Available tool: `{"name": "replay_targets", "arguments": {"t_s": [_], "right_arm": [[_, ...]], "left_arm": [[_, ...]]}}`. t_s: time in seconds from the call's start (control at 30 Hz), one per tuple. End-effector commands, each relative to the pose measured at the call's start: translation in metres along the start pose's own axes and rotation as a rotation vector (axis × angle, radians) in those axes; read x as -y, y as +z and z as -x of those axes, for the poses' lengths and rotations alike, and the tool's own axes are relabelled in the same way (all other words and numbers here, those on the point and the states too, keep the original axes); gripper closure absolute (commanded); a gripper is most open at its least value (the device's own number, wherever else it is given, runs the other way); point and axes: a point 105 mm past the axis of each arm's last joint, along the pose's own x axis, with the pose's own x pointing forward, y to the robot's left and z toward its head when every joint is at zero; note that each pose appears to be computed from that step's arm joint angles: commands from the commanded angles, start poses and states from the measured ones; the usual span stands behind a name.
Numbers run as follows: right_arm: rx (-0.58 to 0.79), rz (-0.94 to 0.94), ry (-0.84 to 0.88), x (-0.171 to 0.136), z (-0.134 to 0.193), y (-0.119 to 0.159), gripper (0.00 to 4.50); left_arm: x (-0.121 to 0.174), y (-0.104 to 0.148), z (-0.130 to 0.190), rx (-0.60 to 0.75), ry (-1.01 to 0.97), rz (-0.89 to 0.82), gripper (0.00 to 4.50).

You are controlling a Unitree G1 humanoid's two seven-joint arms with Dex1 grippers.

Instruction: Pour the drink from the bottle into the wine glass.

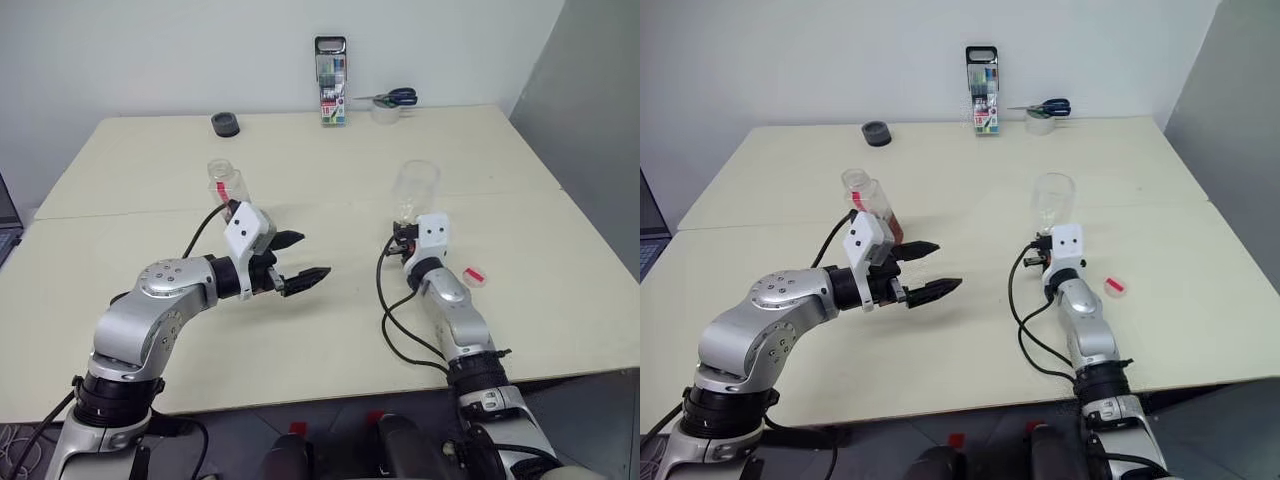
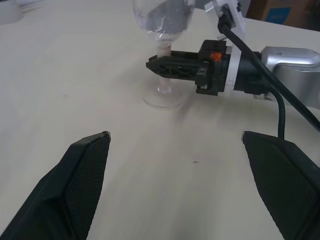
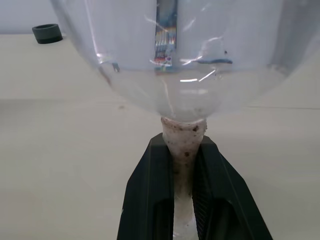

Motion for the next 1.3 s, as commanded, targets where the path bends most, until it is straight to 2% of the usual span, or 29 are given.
{"name": "replay_targets", "arguments": {"t_s": [0.03, 0.17, 0.3, 0.47, 0.67, 0.8, 1.0, 1.13, 1.3], "right_arm": [[-0.006, -0.027, 0.148, -0.035, -0.014, 0.003, 4.31], [0.020, -0.045, 0.285, -0.068, -0.029, 0.019, 4.31], [0.022, -0.069, 0.400, -0.100, -0.040, 0.026, 4.31], [0.030, -0.089, 0.474, -0.132, -0.049, 0.031, 4.31], [0.090, -0.100, 0.457, -0.145, -0.056, 0.050, 4.31], [0.134, -0.082, 0.389, -0.137, -0.059, 0.056, 4.31], [0.096, -0.060, 0.335, -0.130, -0.053, 0.029, 4.31], [0.027, -0.003, 0.309, -0.129, -0.046, 0.001, 4.31], [-0.067, -0.023, 0.344, -0.131, -0.033, -0.031, 4.31]], "left_arm": [[-0.005, 0.003, 0.009, 0.027, 0.076, -0.023, 0.00], [-0.018, -0.013, 0.032, 0.052, 0.316, 0.004, 0.00], [-0.002, -0.033, 0.054, 0.042, 0.425, 0.051, 0.00], [0.008, -0.042, 0.072, 0.048, 0.566, 0.082, 0.00], [0.006, -0.041, 0.079, 0.063, 0.640, 0.092, 0.00], [0.001, -0.040, 0.082, 0.062, 0.651, 0.083, 0.00], [0.000, -0.038, 0.080, 0.065, 0.639, 0.076, 0.00], [-0.006, -0.037, 0.080, 0.060, 0.637, 0.077, 0.00], [-0.007, -0.037, 0.079, 0.049, 0.621, 0.079, 0.00]]}}
